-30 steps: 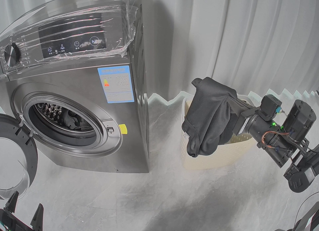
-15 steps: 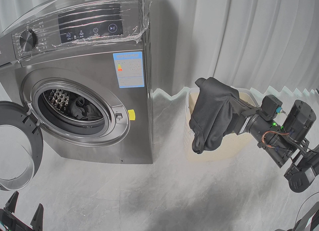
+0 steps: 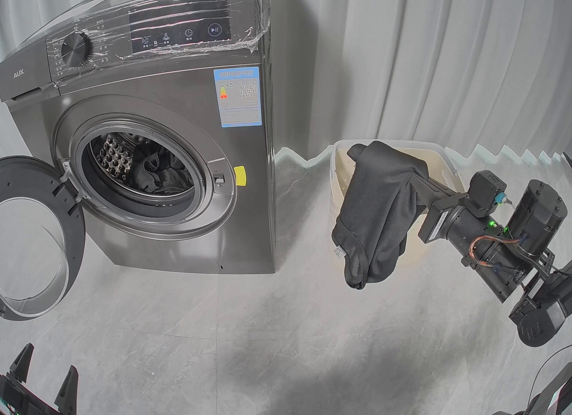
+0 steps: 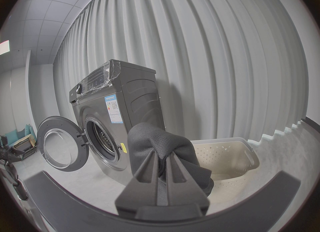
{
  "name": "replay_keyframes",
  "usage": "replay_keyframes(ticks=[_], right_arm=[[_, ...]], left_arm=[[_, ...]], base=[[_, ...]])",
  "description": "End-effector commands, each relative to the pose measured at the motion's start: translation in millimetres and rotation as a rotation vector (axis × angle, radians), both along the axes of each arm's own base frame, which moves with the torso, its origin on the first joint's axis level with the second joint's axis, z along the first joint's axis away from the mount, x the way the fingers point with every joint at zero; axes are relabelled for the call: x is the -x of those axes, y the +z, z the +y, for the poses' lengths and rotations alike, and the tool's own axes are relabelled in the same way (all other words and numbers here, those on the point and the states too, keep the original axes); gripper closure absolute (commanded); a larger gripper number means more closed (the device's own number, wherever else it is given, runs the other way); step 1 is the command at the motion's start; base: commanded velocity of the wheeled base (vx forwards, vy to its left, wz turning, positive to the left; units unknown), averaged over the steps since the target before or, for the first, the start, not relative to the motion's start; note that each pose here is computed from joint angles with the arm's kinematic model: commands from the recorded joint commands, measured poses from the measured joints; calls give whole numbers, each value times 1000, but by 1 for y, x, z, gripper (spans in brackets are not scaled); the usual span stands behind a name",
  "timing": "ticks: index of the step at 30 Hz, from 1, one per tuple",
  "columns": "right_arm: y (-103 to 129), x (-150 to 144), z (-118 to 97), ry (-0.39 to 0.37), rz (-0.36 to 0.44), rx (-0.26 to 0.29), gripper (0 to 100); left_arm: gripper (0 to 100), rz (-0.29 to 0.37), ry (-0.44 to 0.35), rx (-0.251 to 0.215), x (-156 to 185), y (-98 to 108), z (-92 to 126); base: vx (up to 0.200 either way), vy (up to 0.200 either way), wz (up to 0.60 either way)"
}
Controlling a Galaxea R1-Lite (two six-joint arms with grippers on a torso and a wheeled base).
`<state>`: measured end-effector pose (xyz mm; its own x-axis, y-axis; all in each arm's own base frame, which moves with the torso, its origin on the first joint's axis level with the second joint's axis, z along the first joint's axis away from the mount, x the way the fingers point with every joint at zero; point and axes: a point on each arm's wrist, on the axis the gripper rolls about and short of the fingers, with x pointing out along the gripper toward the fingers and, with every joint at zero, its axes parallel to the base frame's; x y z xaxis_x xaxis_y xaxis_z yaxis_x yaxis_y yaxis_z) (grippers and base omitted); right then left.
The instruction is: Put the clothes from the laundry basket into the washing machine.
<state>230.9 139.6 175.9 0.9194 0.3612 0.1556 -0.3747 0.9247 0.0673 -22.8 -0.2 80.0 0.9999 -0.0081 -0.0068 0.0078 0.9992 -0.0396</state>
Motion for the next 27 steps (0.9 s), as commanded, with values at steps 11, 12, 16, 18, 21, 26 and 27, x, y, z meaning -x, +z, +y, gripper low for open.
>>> replay_keyframes(ticks=[11,12,16,18,21,26,27], right_arm=[[-1,0,1,1,1,0,100],[-1,0,1,1,1,0,100],[-1,1,2,4,1,-1,100],[-1,1,2,4,0,-2,100],[-1,1,2,4,0,-2,100],[0,1,2,4,-1,-2,100],[0,1,2,4,-1,-2,100]], left_arm=[[0,-2,-1,0,0,-4,0],[0,-2,-1,0,0,-4,0],[0,-2,0,0,0,-4,0],[0,-2,-1,0,0,-4,0],[0,-2,-1,0,0,-4,0],[0,-2,-1,0,0,-4,0],[0,-2,-1,0,0,-4,0]], base=[[0,182,0],[0,200,0],[0,200,0],[0,200,0],[0,200,0],[0,200,0],[0,200,0]])
